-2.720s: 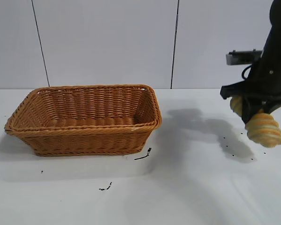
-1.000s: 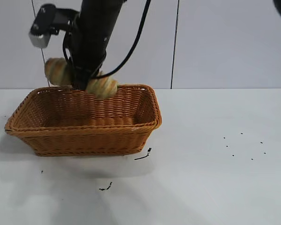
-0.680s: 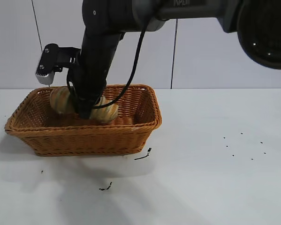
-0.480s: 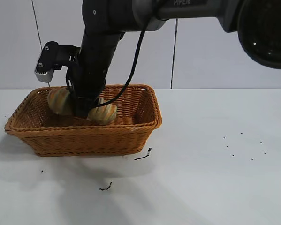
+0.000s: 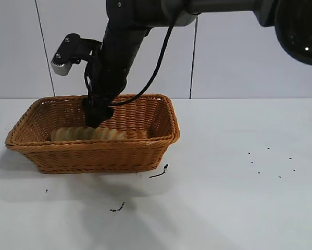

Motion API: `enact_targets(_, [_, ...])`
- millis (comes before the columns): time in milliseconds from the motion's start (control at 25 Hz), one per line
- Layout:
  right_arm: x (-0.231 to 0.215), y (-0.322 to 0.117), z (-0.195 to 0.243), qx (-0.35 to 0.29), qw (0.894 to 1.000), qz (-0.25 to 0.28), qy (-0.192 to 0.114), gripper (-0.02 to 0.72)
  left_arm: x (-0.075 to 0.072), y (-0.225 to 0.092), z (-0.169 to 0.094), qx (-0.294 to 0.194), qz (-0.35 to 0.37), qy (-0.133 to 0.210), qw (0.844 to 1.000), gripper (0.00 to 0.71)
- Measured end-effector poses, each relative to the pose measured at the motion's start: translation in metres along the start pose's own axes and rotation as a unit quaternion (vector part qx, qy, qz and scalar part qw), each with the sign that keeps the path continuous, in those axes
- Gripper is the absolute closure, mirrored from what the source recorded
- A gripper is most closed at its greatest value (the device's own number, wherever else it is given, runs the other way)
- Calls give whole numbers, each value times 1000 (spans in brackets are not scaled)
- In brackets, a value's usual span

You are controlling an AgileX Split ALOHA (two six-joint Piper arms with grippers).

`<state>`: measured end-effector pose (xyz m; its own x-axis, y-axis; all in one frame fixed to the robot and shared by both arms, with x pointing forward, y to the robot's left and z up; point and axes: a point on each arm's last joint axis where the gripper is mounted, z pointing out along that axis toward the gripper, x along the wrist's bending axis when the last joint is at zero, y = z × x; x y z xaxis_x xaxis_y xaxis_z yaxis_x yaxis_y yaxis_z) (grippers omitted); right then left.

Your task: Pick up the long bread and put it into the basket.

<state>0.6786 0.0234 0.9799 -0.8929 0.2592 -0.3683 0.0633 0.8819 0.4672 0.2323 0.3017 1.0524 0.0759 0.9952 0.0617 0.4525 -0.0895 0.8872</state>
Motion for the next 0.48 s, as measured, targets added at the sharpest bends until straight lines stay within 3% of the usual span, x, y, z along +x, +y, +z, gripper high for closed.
enact_targets(120, [-13, 3, -24, -12, 997, 71, -14, 64, 0, 0, 0, 0, 0, 0, 1000, 14])
enact_targets(200, [-24, -1, -40, -16, 988, 150, -23, 64, 0, 0, 0, 0, 0, 0, 1000, 14])
enact_targets(320, [-43, -13, -58, -14, 958, 283, -36, 64, 0, 0, 0, 0, 0, 0, 1000, 14])
enact_targets(480, [-72, -46, -70, 4, 908, 415, -65, 64, 0, 0, 0, 0, 0, 0, 1000, 14])
